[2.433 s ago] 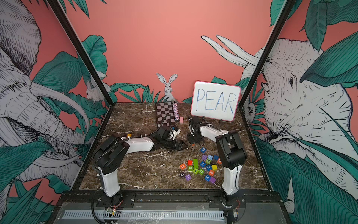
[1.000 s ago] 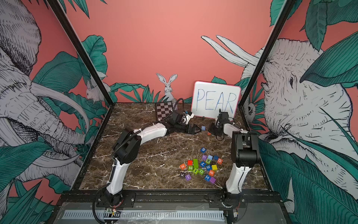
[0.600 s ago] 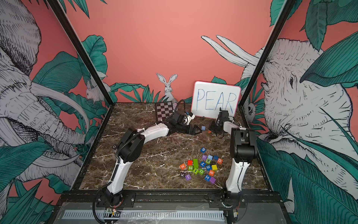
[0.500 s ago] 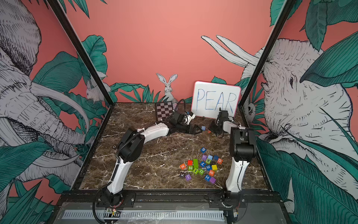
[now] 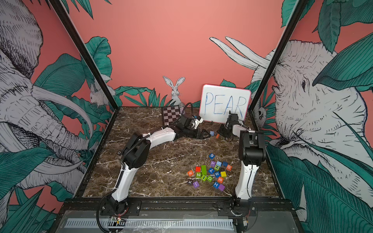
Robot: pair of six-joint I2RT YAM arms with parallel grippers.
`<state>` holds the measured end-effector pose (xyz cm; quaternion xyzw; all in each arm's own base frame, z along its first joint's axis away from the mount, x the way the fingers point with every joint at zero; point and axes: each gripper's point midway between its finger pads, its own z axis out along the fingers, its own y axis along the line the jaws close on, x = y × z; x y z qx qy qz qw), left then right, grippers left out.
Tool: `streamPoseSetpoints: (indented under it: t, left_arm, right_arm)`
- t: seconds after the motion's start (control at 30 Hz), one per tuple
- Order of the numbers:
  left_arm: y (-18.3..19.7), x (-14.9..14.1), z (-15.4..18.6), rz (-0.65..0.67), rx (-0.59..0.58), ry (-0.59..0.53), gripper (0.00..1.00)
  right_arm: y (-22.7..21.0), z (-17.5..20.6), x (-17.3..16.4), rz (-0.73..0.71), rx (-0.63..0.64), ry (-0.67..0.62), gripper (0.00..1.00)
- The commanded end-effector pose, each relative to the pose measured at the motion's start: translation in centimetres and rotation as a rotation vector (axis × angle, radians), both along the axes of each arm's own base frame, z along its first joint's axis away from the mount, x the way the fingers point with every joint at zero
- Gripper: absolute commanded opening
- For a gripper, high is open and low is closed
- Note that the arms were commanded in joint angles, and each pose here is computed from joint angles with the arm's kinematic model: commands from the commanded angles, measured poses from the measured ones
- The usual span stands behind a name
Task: Spell the uppercase word “pear” with letter blocks
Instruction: Place the letter block at the center of the board.
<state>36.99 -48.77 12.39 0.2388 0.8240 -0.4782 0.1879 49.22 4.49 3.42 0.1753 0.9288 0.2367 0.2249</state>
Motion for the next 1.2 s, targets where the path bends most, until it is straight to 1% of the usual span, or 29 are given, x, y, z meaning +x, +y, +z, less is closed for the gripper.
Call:
streamPoseSetpoints:
  t: [0.0, 0.07, 0.33, 0.5, 0.57, 0.7, 0.83, 0.87, 1.0, 1.17]
  left_arm:
    - [-0.1, 0.1, 0.7, -0.005, -0.017, 0.005, 0.99]
    - [0.1, 0.2, 0.7, -0.002, -0.016, 0.004, 0.99]
    - [0.4, 0.1, 0.5, 0.002, -0.016, 0.007, 0.99]
    - [0.7, 0.1, 0.6, 0.006, -0.017, 0.008, 0.99]
    - [0.7, 0.0, 0.6, 0.006, -0.017, 0.008, 0.99]
    - [0.9, -0.1, 0.6, 0.006, -0.019, 0.008, 0.99]
    - [1.1, -0.3, 0.7, 0.008, -0.021, 0.008, 0.99]
    - [1.1, -0.3, 0.7, 0.008, -0.022, 0.006, 0.99]
    - [1.3, -0.5, 0.8, 0.01, -0.025, 0.005, 0.99]
    - [1.7, -0.7, 0.8, 0.014, -0.023, 0.004, 0.99]
  right_arm:
    - [-0.2, 0.1, 0.7, -0.012, 0.027, -0.009, 0.22]
    - [-0.3, 0.1, 0.6, -0.013, 0.031, -0.008, 0.21]
    - [0.0, 0.1, 0.7, 0.002, 0.071, -0.018, 0.14]
    - [-0.1, 0.3, 0.7, 0.024, 0.069, -0.023, 0.14]
    - [-0.3, 0.4, 0.6, 0.026, 0.065, -0.019, 0.17]
    - [-0.7, 2.0, 0.4, 0.025, 0.044, -0.028, 0.24]
    - [-1.0, 3.9, 0.1, 0.012, 0.019, -0.046, 0.35]
    - [-1.0, 4.0, 0.1, 0.006, 0.011, -0.045, 0.36]
    - [-0.3, 3.1, -0.5, 0.027, -0.086, -0.003, 0.45]
    - [0.6, 3.0, 0.2, 0.054, -0.165, 0.001, 0.48]
